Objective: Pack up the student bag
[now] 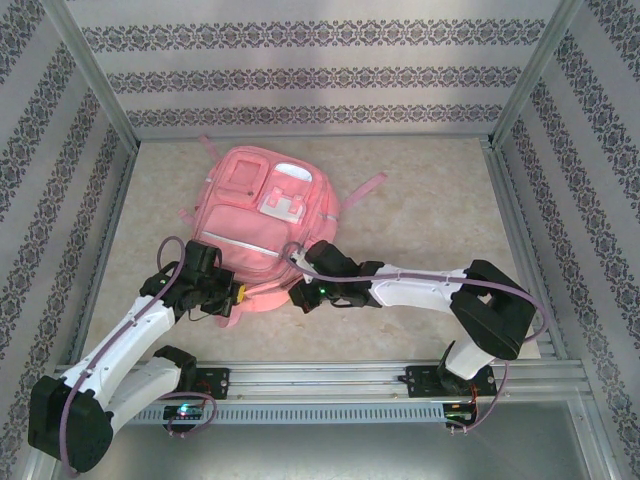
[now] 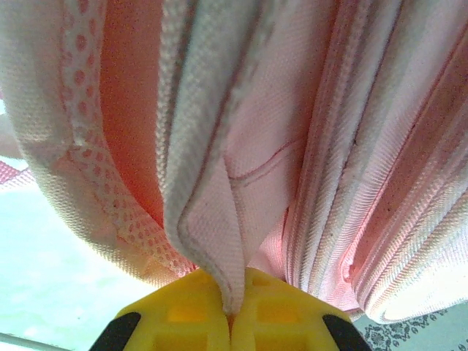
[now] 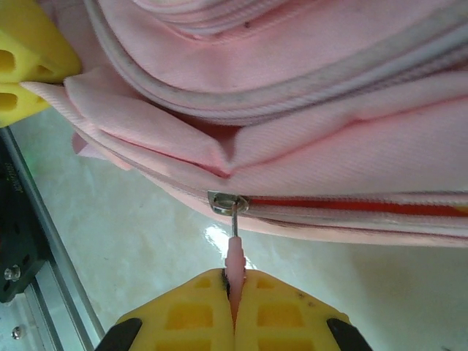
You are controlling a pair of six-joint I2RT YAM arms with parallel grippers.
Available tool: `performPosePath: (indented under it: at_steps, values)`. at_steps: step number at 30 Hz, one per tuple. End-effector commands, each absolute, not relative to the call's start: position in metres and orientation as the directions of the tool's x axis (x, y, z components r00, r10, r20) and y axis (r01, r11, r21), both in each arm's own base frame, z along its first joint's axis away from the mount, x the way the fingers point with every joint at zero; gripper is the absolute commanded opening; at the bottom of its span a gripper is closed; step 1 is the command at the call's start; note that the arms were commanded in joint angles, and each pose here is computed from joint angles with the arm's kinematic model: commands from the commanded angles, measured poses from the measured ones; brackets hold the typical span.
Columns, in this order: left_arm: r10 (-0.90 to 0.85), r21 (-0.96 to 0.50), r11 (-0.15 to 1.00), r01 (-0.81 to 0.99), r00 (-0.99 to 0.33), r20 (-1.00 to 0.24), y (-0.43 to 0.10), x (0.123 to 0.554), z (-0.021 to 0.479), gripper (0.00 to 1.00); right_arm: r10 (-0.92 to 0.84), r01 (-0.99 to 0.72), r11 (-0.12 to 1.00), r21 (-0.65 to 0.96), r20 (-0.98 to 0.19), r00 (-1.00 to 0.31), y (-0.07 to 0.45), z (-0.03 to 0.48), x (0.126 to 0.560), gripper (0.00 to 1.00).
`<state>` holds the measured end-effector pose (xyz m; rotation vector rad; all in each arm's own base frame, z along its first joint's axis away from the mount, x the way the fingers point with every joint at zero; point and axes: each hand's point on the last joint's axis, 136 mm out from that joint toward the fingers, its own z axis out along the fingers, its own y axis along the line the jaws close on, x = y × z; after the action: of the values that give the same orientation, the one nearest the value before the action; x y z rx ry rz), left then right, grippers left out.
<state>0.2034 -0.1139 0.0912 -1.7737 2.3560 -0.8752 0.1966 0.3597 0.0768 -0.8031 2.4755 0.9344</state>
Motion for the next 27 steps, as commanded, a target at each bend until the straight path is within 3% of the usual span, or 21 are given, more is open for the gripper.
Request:
performPosePath:
  at_steps: [1,14,22,27]
  values:
    - [-0.91,-0.423,0.198,-0.884,-0.326,0.255,-0.102,0.19,0.087,0.0,-0.387,-0.605,0.67,0.43,-0.493,-0.78,0.337,0.066,0.201,0.0]
    - [-0.9,-0.416,0.242,-0.877,-0.363,0.241,-0.101,0.19,0.095,0.0,-0.398,-0.633,0.654,0.414,-0.524,-0.753,0.326,0.066,0.205,0.0]
    - [-0.868,-0.414,0.359,-0.837,-0.462,0.182,-0.091,0.197,0.108,0.0,-0.416,-0.67,0.612,0.42,-0.549,-0.725,0.328,0.066,0.204,0.0]
    - [-0.838,-0.397,0.44,-0.806,-0.527,0.141,-0.077,0.201,0.116,0.06,-0.409,-0.685,0.564,0.461,-0.565,-0.717,0.35,0.074,0.205,0.0]
